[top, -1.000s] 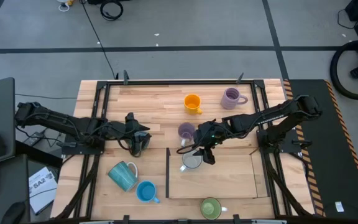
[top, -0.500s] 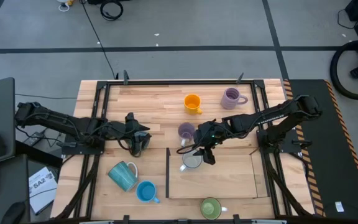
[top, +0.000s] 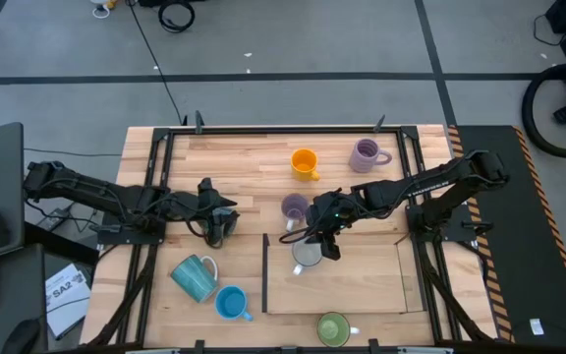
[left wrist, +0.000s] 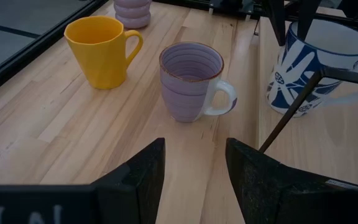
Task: Place coffee mugs
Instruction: Put the white mug on the shelf
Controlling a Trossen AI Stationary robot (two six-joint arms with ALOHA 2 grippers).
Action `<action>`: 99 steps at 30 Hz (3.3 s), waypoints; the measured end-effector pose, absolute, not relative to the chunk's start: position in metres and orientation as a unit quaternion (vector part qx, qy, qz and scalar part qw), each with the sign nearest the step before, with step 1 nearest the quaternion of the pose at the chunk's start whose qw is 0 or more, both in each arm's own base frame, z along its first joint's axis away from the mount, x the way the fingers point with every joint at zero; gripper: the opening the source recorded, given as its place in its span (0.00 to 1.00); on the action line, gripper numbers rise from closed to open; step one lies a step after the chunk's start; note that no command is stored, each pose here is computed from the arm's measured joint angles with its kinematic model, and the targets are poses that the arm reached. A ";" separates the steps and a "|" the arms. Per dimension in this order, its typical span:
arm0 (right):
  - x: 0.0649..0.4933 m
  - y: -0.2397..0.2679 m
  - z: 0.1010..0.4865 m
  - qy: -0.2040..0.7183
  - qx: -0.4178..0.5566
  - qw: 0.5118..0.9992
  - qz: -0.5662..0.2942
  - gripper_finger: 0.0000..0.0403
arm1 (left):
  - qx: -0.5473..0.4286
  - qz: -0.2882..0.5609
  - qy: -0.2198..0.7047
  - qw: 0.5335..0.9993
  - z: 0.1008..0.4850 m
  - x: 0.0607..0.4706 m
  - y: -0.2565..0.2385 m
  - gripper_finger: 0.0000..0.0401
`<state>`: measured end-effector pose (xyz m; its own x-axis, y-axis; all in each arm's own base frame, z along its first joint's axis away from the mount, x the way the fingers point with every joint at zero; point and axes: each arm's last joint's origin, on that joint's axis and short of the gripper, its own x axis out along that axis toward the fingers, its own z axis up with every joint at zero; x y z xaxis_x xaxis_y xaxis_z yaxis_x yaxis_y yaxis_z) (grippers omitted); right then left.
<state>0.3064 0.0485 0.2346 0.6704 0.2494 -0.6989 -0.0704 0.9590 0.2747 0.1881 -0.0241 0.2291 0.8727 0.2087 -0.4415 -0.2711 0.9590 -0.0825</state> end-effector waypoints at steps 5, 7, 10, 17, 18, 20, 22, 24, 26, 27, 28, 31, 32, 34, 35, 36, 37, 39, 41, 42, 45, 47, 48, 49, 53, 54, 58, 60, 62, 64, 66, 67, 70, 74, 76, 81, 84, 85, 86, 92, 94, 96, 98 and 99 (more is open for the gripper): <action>0.306 0.048 0.235 0.397 0.113 0.907 0.087 0.15 | -0.071 0.124 0.219 0.965 0.229 0.188 -0.024 0.44; 0.306 0.048 0.235 0.397 0.112 0.907 0.087 0.12 | -0.071 0.125 0.219 0.965 0.229 0.188 -0.024 0.44; 0.306 0.048 0.234 0.398 0.111 0.907 0.085 0.09 | -0.071 0.124 0.219 0.965 0.229 0.188 -0.024 0.44; 0.306 0.048 0.234 0.398 0.116 0.906 0.083 0.08 | -0.071 0.125 0.219 0.965 0.229 0.188 -0.024 0.44; 0.306 0.048 0.234 0.398 0.120 0.906 0.082 0.08 | -0.071 0.124 0.220 0.965 0.229 0.188 -0.024 0.44; 0.306 0.048 0.234 0.398 0.122 0.906 0.081 0.08 | -0.071 0.124 0.220 0.965 0.229 0.188 -0.024 0.44; 0.306 0.048 0.235 0.399 0.122 0.905 0.081 0.07 | -0.071 0.124 0.220 0.965 0.229 0.188 -0.024 0.44; 0.307 0.049 0.239 0.403 0.124 0.903 0.084 0.07 | -0.071 0.125 0.220 0.965 0.229 0.188 -0.024 0.44; 0.308 0.049 0.244 0.399 0.127 0.903 0.094 0.07 | -0.071 0.124 0.220 0.965 0.229 0.188 -0.024 0.44; 0.310 0.050 0.248 0.396 0.128 0.904 0.099 0.07 | -0.071 0.124 0.219 0.965 0.229 0.188 -0.024 0.44; 0.310 0.050 0.251 0.395 0.128 0.904 0.102 0.07 | -0.071 0.124 0.219 0.965 0.229 0.188 -0.024 0.44; 0.309 0.050 0.259 0.411 0.128 0.897 0.102 0.07 | -0.071 0.124 0.220 0.965 0.229 0.188 -0.024 0.44; 0.309 0.050 0.262 0.417 0.127 0.894 0.102 0.07 | -0.071 0.124 0.219 0.965 0.229 0.188 -0.024 0.44; 0.309 0.050 0.269 0.422 0.128 0.891 0.103 0.06 | -0.071 0.125 0.220 0.965 0.229 0.188 -0.024 0.44; 0.309 0.050 0.273 0.425 0.126 0.890 0.104 0.06 | -0.071 0.125 0.220 0.965 0.229 0.188 -0.024 0.44; 0.308 0.050 0.277 0.431 0.125 0.887 0.104 0.06 | -0.071 0.125 0.220 0.965 0.229 0.188 -0.024 0.44; 0.307 0.050 0.280 0.439 0.121 0.884 0.104 0.06 | -0.071 0.124 0.220 0.965 0.229 0.188 -0.024 0.44; 0.306 0.050 0.284 0.450 0.114 0.879 0.106 0.06 | -0.071 0.124 0.219 0.965 0.229 0.188 -0.024 0.44; 0.304 0.050 0.289 0.454 0.112 0.877 0.110 0.06 | -0.071 0.124 0.220 0.965 0.229 0.188 -0.024 0.44; 0.302 0.050 0.292 0.454 0.112 0.876 0.117 0.06 | -0.071 0.124 0.219 0.965 0.229 0.188 -0.024 0.44; 0.295 0.053 0.298 0.457 0.111 0.873 0.127 0.06 | -0.071 0.124 0.219 0.965 0.229 0.188 -0.024 0.44; 0.288 0.055 0.302 0.461 0.114 0.871 0.129 0.06 | -0.071 0.124 0.219 0.965 0.229 0.188 -0.024 0.44; 0.284 0.056 0.306 0.459 0.116 0.871 0.129 0.06 | -0.071 0.124 0.218 0.965 0.229 0.188 -0.024 0.44; 0.280 0.057 0.310 0.456 0.118 0.873 0.130 0.06 | -0.071 0.124 0.218 0.965 0.230 0.188 -0.024 0.44; 0.258 0.063 0.322 0.465 0.126 0.869 0.113 0.06 | -0.072 0.124 0.218 0.965 0.230 0.188 -0.024 0.44; 0.252 0.064 0.325 0.468 0.125 0.869 0.105 0.06 | -0.071 0.124 0.218 0.965 0.230 0.188 -0.024 0.44; 0.230 0.068 0.332 0.481 0.120 0.866 0.061 0.06 | -0.071 0.124 0.218 0.965 0.230 0.188 -0.024 0.44; 0.221 0.069 0.331 0.490 0.123 0.862 0.040 0.06 | -0.072 0.124 0.217 0.966 0.230 0.188 -0.024 0.44; 0.212 0.071 0.329 0.491 0.130 0.861 0.024 0.06 | -0.072 0.124 0.217 0.966 0.230 0.188 -0.024 0.44; 0.203 0.072 0.325 0.493 0.137 0.859 0.013 0.06 | -0.072 0.124 0.217 0.966 0.230 0.188 -0.024 0.44; 0.196 0.072 0.318 0.498 0.144 0.855 0.002 0.06 | -0.072 0.124 0.217 0.966 0.230 0.188 -0.024 0.44; 0.193 0.072 0.315 0.500 0.149 0.853 -0.004 0.06 | -0.072 0.124 0.217 0.966 0.230 0.188 -0.024 0.44; 0.183 0.069 0.308 0.502 0.165 0.849 -0.018 0.06 | -0.072 0.124 0.217 0.966 0.230 0.188 -0.024 0.44; 0.173 0.065 0.301 0.506 0.168 0.846 -0.025 0.06 | -0.072 0.124 0.217 0.966 0.230 0.188 -0.024 0.44; 0.168 0.063 0.298 0.511 0.167 0.842 -0.028 0.06 | -0.072 0.124 0.217 0.966 0.230 0.188 -0.024 0.44; 0.156 0.058 0.285 0.537 0.157 0.828 -0.041 0.06 | -0.072 0.124 0.217 0.966 0.230 0.188 -0.024 0.44; 0.151 0.056 0.279 0.552 0.159 0.817 -0.053 0.06 | -0.072 0.124 0.216 0.966 0.230 0.188 -0.024 0.44; 0.149 0.056 0.276 0.559 0.160 0.811 -0.060 0.06 | -0.072 0.124 0.216 0.966 0.230 0.188 -0.024 0.44; 0.148 0.055 0.274 0.565 0.159 0.807 -0.064 0.06 | -0.072 0.124 0.216 0.966 0.230 0.188 -0.024 0.44; 0.145 0.054 0.262 0.580 0.153 0.797 -0.072 0.06 | -0.072 0.124 0.216 0.966 0.230 0.188 -0.024 0.44; 0.145 0.054 0.259 0.582 0.152 0.795 -0.072 0.06 | -0.072 0.124 0.216 0.966 0.230 0.188 -0.024 0.44; 0.144 0.054 0.258 0.583 0.151 0.795 -0.073 0.06 | -0.072 0.124 0.216 0.966 0.230 0.188 -0.024 0.44; 0.143 0.053 0.259 0.581 0.152 0.796 -0.072 0.06 | -0.072 0.124 0.216 0.966 0.230 0.188 -0.024 0.44; 0.142 0.053 0.260 0.580 0.153 0.797 -0.071 0.06 | -0.072 0.124 0.216 0.966 0.230 0.188 -0.024 0.44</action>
<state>0.1418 0.0528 0.2597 0.3181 0.0637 -0.9459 0.2907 0.9431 0.1613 0.1884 -0.0241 0.2298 0.8755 0.2089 -0.4358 -0.2712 0.9587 -0.0854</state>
